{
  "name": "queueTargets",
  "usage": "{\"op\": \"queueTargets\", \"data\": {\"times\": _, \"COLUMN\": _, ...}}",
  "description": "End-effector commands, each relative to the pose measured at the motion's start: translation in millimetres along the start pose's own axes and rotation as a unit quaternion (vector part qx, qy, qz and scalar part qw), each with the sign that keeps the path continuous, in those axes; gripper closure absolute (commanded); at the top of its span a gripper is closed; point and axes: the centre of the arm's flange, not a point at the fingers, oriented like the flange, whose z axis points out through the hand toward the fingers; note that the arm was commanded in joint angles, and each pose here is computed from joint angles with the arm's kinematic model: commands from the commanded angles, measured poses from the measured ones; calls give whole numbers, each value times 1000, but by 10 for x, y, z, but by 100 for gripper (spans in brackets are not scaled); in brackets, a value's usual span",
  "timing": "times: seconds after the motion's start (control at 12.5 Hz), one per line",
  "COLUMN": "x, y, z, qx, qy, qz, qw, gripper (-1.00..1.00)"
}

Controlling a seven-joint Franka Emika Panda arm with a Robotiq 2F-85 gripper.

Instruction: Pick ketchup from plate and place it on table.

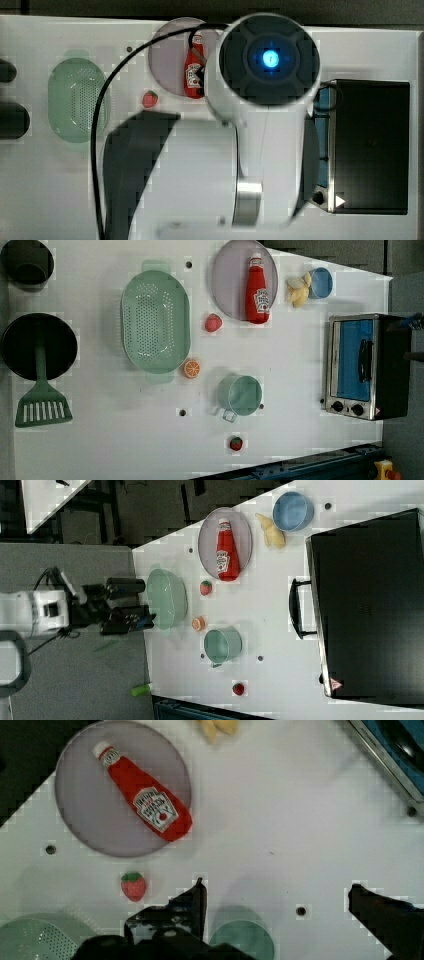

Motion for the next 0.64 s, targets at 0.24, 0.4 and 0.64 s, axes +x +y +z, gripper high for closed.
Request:
{"op": "queueTargets", "data": {"times": 0.24, "x": 103, "y": -585, "z": 1322, "qx": -26, "qy": -63, "qz": -112, "qw": 991, "gripper": -100}}
{"op": "queueTargets", "data": {"times": 0.4, "x": 159, "y": -750, "z": 1739, "qx": -19, "qy": -68, "qz": -169, "qw": 983, "gripper": -100}}
{"op": "queueTargets", "data": {"times": 0.64, "x": 312, "y": -946, "z": 2242, "qx": 3, "qy": -49, "qz": -262, "qw": 964, "gripper": -100}}
